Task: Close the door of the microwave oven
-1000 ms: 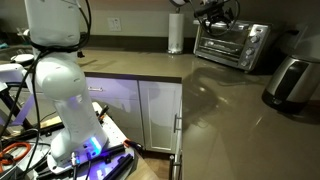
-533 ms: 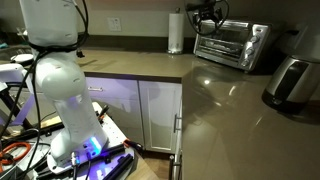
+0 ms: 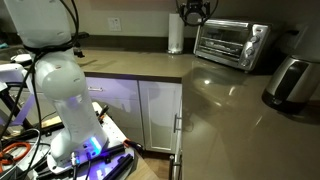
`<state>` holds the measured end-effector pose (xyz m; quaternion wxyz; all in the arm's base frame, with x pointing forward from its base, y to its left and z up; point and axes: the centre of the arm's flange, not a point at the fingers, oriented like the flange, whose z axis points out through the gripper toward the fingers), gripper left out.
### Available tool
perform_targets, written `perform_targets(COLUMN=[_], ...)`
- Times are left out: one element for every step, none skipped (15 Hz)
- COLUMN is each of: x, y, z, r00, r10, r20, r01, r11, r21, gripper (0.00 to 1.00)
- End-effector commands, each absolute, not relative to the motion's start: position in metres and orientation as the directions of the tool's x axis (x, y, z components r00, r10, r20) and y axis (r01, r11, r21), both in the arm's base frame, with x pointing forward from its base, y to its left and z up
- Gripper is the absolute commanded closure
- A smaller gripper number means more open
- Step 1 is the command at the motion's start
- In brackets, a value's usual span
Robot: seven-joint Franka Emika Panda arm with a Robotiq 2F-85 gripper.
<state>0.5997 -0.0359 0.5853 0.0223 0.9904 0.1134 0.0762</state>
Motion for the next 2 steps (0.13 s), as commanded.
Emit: perform_targets(x=[0.5767, 0.5743], y=[-0.0320, -0.0316], z=[0.5925, 0.5931], r00=[0.969, 0.971], r10=[0.224, 0.223], r20=[0.100, 0.090], r01=[0.224, 0.223], r11=[-0.975, -0.975], r21=[0.019, 0.013], gripper=[0.00, 0.00])
